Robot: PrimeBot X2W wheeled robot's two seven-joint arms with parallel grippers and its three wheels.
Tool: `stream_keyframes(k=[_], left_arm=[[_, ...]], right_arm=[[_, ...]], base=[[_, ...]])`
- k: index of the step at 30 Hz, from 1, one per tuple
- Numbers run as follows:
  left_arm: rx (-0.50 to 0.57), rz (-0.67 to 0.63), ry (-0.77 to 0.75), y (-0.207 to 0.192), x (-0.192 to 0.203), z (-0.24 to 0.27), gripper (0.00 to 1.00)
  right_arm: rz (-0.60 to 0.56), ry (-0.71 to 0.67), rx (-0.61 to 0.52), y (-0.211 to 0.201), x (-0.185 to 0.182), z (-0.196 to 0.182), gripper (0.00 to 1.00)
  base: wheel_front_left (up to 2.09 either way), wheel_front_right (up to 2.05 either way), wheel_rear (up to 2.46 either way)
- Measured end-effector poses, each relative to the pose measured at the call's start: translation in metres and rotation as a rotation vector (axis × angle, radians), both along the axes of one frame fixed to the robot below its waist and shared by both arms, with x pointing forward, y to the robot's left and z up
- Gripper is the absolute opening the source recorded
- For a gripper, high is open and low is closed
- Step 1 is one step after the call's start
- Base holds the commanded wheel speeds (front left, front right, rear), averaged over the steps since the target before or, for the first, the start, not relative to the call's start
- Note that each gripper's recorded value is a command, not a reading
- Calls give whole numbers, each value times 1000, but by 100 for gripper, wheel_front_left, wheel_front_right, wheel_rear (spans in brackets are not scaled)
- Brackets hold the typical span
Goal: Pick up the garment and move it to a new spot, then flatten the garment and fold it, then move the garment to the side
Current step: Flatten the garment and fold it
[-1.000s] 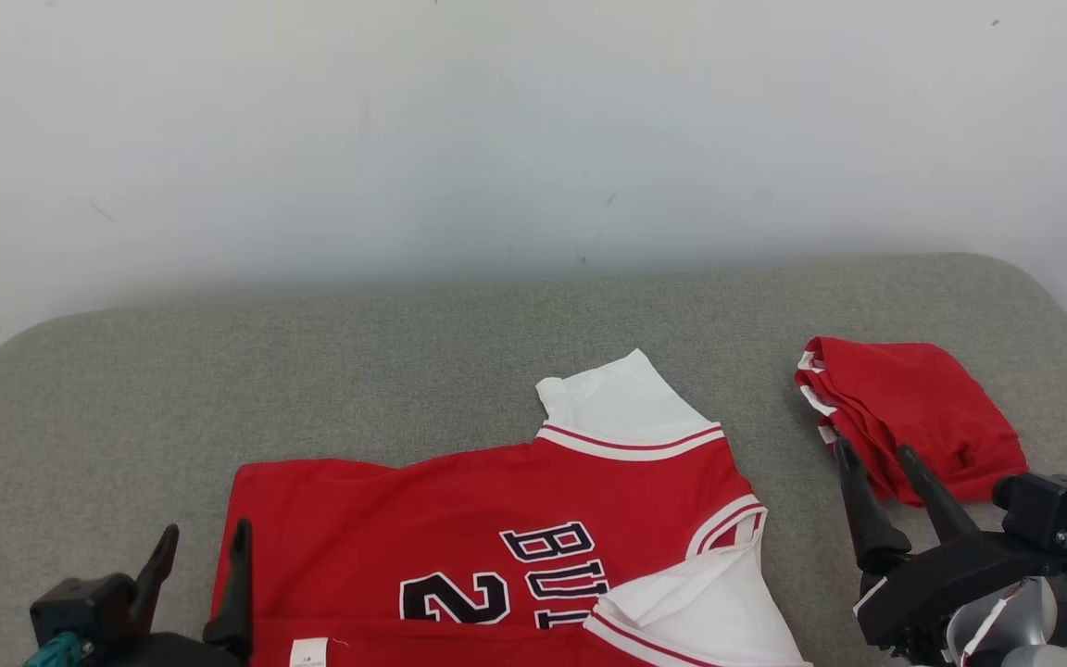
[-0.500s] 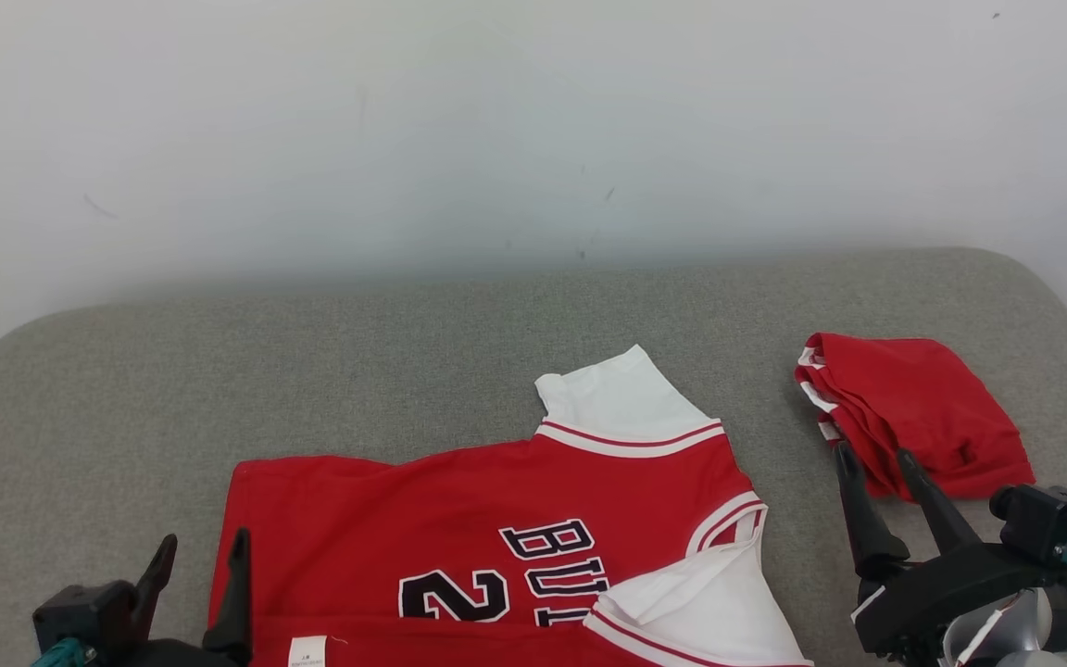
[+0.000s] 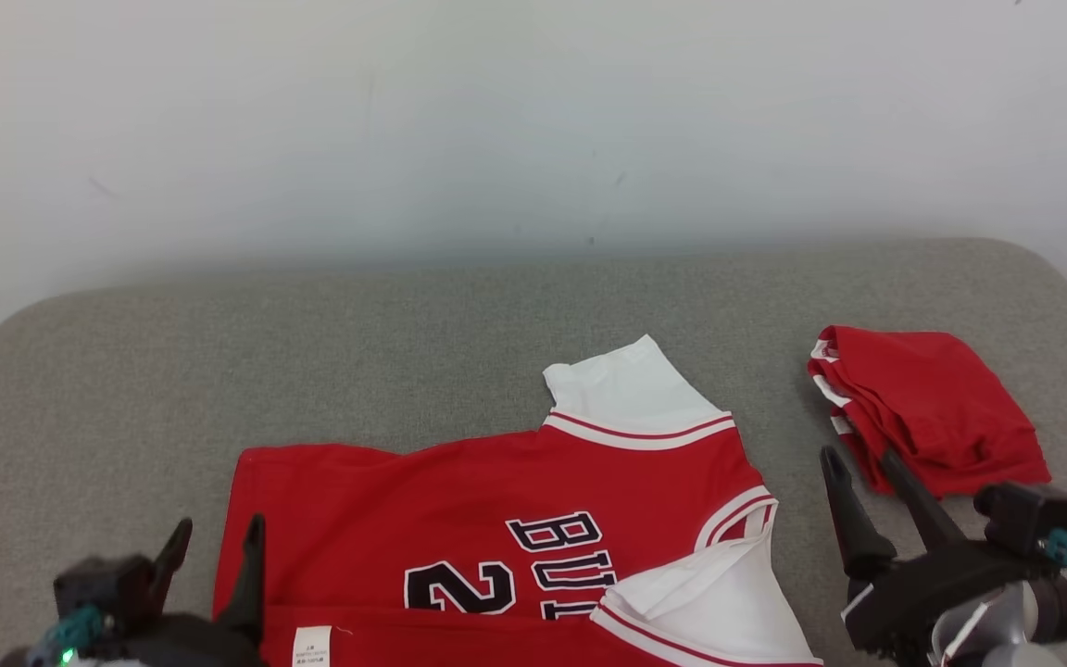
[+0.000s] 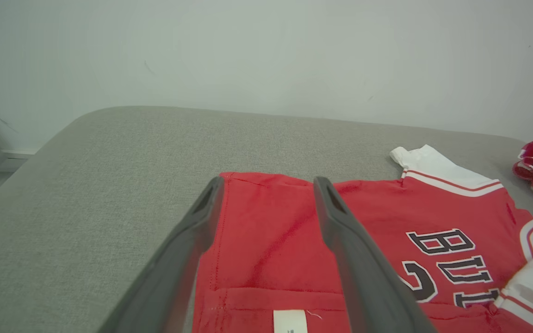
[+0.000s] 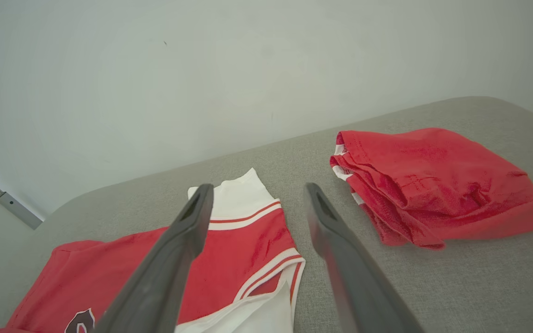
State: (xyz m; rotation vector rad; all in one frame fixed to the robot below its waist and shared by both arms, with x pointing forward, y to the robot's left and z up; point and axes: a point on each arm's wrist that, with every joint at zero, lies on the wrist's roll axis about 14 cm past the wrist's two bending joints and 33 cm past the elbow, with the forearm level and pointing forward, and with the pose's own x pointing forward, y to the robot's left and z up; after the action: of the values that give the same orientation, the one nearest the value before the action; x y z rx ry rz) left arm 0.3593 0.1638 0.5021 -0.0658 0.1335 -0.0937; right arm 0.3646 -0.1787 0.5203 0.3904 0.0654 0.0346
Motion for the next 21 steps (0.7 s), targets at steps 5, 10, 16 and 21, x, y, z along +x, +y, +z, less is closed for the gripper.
stream_keyframes(k=[5,10,16,21], left_arm=[[51,-23,33,5,30,8,100],[62,-26,129,8,69,7,100],[59,-45,327,-3,97,-24,100],[74,-71,459,-16,115,-46,100]], right_arm=[[75,26,-1,15,26,8,100],[127,104,-20,21,67,14,100],[225,231,-85,40,114,12,100],[271,367,-157,52,145,-3,100]], base=[[0,0,0],[0,0,0],[0,0,0],[0,0,0]])
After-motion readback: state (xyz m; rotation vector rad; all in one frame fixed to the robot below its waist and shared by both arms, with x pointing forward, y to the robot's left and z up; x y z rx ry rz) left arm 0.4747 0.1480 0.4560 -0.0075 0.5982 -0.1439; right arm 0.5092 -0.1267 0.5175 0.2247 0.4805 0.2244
